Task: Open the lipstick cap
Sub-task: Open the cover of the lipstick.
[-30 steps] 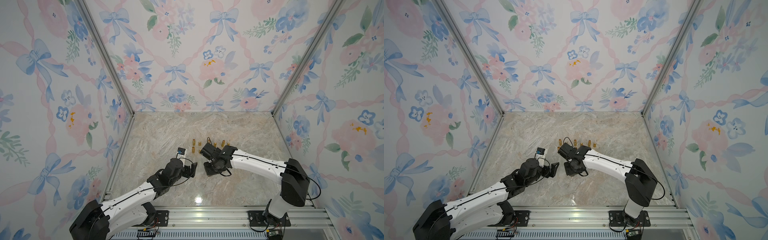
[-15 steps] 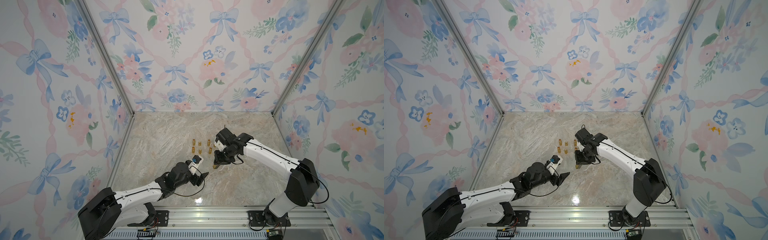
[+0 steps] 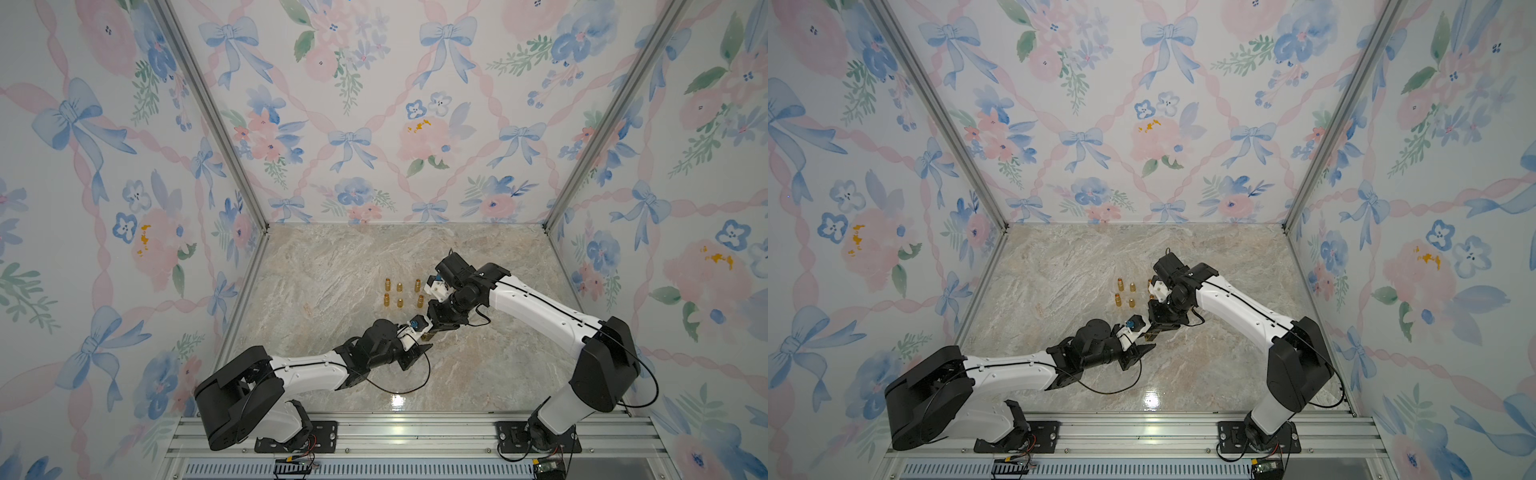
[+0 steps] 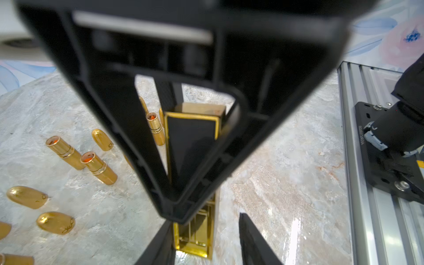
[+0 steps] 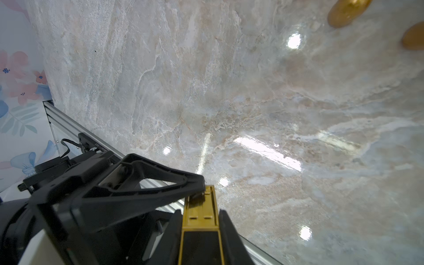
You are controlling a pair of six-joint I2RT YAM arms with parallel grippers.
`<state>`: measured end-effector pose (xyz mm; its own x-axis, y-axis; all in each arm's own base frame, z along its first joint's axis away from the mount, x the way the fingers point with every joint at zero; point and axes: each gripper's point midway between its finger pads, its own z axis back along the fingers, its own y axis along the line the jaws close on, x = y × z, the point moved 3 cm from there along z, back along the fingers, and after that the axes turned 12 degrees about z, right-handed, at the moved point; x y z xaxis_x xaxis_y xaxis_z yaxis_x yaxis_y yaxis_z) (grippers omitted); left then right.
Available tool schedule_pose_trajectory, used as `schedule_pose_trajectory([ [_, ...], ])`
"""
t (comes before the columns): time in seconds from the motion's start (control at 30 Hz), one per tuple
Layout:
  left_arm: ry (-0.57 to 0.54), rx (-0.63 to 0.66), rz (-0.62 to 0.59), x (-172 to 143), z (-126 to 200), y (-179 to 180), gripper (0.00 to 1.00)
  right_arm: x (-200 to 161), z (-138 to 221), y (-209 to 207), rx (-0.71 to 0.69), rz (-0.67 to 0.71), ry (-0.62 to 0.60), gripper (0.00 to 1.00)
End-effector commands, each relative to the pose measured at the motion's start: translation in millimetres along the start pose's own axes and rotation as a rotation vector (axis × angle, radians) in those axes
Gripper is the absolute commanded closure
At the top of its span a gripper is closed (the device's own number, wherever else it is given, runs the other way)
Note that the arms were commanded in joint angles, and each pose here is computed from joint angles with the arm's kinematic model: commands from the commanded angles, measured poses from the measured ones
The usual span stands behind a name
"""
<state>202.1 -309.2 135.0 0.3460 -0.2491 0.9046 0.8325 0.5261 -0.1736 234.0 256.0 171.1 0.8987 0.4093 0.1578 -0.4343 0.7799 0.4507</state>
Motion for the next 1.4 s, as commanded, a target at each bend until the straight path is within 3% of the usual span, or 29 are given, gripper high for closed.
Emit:
schedule_pose_trajectory([
  [0.0, -0.056, -0.029, -0.014, 14, -2, -6, 0.64, -2, 3, 2, 0.037, -0.006, 0.002, 0.73],
  [0.27, -0.088, -0.004, 0.009, 20, -1, -2, 0.77, -4, 1, 2, 0.056, -0.009, 0.008, 0.73],
  [0.43, -0.089, 0.028, 0.018, 18, 1, 2, 0.9, -2, 6, 3, 0.058, -0.006, -0.015, 0.72],
  [0.6, -0.086, 0.034, 0.046, 15, 3, 3, 1.0, 1, 19, 2, 0.035, 0.005, -0.064, 0.61],
  [0.73, -0.085, 0.05, 0.071, 12, 6, 6, 1.0, 2, 25, -1, 0.02, 0.002, -0.091, 0.54],
  [0.9, -0.086, 0.056, 0.091, 11, 8, 9, 1.0, -1, 28, -2, -0.001, 0.022, -0.099, 0.52],
  [1.37, -0.077, 0.032, 0.101, 15, 7, 8, 1.0, 2, 20, -3, -0.064, 0.087, -0.11, 0.65],
])
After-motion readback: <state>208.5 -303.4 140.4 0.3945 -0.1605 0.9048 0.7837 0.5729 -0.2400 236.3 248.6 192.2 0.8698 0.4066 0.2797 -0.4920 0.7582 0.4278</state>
